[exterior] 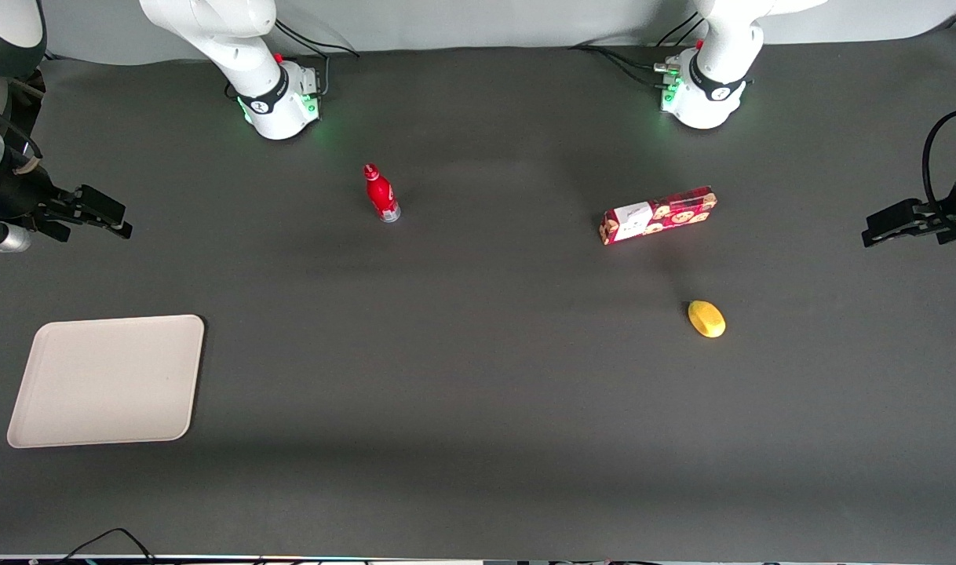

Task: Place coke bottle on tray
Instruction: 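Move the open right gripper over the red Coca-Cola bottle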

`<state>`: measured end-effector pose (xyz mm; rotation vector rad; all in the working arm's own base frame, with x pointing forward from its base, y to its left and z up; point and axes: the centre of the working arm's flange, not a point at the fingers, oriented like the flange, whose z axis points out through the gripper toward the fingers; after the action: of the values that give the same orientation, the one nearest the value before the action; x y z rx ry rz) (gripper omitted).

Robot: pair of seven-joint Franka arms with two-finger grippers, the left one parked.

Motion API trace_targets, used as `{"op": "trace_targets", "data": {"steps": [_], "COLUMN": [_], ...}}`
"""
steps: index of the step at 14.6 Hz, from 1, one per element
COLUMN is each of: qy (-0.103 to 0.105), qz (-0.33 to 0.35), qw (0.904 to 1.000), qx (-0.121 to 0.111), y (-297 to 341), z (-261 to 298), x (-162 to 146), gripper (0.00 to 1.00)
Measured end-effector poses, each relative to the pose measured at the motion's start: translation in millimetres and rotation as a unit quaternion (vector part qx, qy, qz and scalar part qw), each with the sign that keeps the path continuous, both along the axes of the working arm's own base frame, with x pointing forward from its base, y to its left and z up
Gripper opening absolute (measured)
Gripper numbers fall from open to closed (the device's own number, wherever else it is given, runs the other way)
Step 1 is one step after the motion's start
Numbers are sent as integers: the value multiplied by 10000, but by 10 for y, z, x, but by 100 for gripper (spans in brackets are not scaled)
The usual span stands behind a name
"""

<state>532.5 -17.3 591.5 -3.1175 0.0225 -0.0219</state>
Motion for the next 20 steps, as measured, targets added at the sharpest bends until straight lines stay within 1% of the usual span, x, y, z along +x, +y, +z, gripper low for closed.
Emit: {"op": "trace_targets", "data": {"steps": [5,6,8,10,11,12,14,17,18,19,20], "qy": [34,110,344,600,685,719,701,710,714,700,766], "qz": [70,81,156,442,569,619,498,505,496,392,250], "qw": [10000,9999,9993,9971,9958,9951,9956,9949,9950,9956,9959], "qx": [10,17,-31,-155,-216,-270,-366,-511,-483,-486,-413], "y": [85,239,764,1427,1686,1904,2293,2729,2836,2973,2974], "z": [-15,-53,-236,-500,-604,-683,-841,-1185,-1321,-1591,-1642], "x": [-4,-15,-79,-237,-326,-407,-565,-874,-998,-1287,-1363], "gripper": [100,100,100,100,100,100,100,100,100,100,100]}}
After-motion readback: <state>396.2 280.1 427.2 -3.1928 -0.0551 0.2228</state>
